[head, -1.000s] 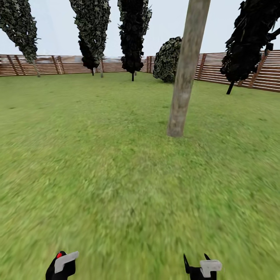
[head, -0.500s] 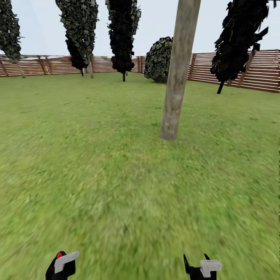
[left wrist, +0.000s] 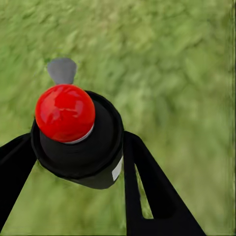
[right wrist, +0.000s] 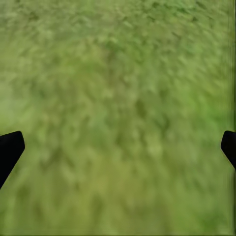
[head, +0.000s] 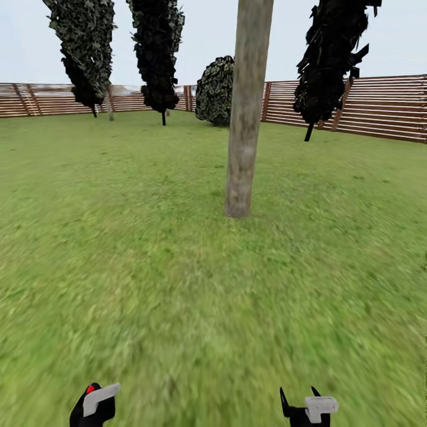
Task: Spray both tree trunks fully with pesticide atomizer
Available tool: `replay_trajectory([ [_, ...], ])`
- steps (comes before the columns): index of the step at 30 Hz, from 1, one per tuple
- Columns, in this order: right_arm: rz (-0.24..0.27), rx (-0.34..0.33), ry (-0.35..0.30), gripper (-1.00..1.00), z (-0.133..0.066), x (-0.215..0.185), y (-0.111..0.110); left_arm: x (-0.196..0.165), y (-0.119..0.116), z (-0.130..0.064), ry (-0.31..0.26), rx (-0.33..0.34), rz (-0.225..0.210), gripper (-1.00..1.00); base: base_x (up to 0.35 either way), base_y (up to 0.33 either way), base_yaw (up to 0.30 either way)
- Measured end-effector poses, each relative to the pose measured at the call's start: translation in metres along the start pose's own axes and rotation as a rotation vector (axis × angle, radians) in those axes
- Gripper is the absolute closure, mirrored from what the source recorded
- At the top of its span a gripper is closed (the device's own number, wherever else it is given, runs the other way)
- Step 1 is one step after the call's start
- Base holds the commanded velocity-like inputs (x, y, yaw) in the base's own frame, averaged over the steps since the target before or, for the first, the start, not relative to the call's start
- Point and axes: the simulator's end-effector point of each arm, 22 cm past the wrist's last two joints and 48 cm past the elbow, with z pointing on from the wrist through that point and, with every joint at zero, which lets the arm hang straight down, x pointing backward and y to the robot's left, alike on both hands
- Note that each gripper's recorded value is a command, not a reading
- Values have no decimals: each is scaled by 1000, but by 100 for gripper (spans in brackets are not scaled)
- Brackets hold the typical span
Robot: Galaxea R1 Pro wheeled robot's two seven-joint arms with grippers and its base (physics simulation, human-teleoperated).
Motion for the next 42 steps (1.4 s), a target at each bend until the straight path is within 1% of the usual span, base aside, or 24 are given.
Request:
replay_trajectory([
  [16, -1, -1, 0, -100, 0, 0, 0, 0, 0, 0, 0, 0, 0, 100, 346, 0, -212],
  [42, 0, 0, 0, -100, 0, 0, 0, 0, 0, 0, -1, -1, 0, 100, 346, 0, -9],
])
